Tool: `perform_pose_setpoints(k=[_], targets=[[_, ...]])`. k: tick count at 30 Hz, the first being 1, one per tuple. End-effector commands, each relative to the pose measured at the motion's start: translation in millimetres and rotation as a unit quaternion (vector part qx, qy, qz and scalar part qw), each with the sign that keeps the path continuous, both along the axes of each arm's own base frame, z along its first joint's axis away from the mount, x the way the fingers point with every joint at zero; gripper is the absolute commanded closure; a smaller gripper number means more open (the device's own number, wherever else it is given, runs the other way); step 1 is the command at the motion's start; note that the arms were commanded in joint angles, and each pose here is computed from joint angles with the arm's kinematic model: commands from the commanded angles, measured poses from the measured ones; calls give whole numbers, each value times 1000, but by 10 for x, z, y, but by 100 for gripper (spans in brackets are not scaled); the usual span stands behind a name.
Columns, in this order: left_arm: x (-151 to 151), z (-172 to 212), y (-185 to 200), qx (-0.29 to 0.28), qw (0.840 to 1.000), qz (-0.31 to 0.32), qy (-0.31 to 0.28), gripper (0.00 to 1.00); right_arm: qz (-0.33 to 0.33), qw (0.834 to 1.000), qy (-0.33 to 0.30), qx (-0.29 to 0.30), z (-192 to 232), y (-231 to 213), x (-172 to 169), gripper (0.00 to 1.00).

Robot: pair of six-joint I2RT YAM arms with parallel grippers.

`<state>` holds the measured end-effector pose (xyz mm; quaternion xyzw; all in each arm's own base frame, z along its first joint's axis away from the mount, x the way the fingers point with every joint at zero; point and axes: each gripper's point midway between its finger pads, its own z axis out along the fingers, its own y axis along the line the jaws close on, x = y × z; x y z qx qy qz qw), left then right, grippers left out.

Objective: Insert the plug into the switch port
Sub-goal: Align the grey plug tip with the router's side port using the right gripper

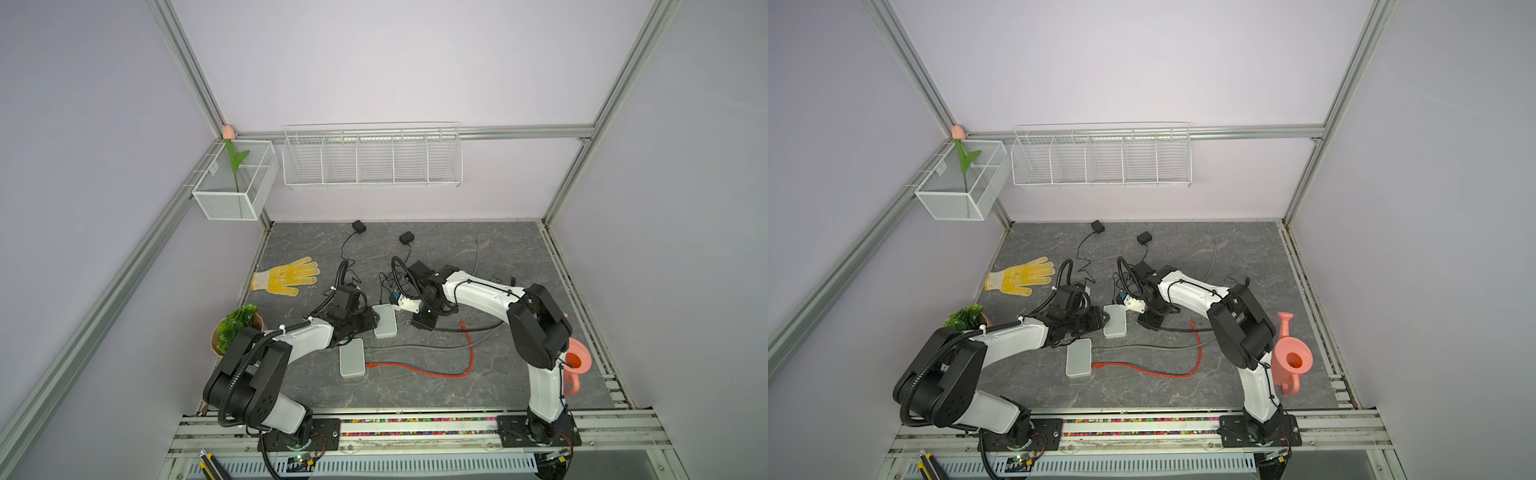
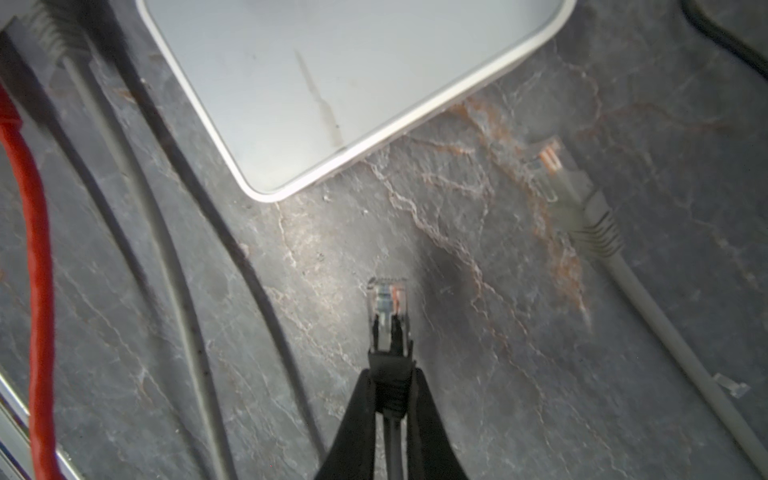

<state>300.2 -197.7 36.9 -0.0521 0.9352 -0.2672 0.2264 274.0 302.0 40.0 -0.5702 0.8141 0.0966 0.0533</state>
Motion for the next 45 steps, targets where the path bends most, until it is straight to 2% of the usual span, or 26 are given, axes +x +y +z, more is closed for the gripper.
perform_pose_setpoints(k=[1,4,9,18,33,45], targets=[[102,80,-111,-23,1000,-9,-11,64,21,999,26,2,-55,88,-111,93],[118,34,-164,-32,999,-17,-5,72,27,999,31,6,-100,164,-134,93],[169,-62,-291,-39,998,-48,9,76,35,999,35,10,-135,270,-152,93],[267,-46,-306,-37,997,-60,10,76,31,999,11,20,-80,339,-79,93],[24,-223,-222,-55,997,-46,29,71,26,996,19,80,88,561,-150,93],[-139,-198,-59,-39,999,-32,20,71,-7,996,-7,93,99,579,-83,93]])
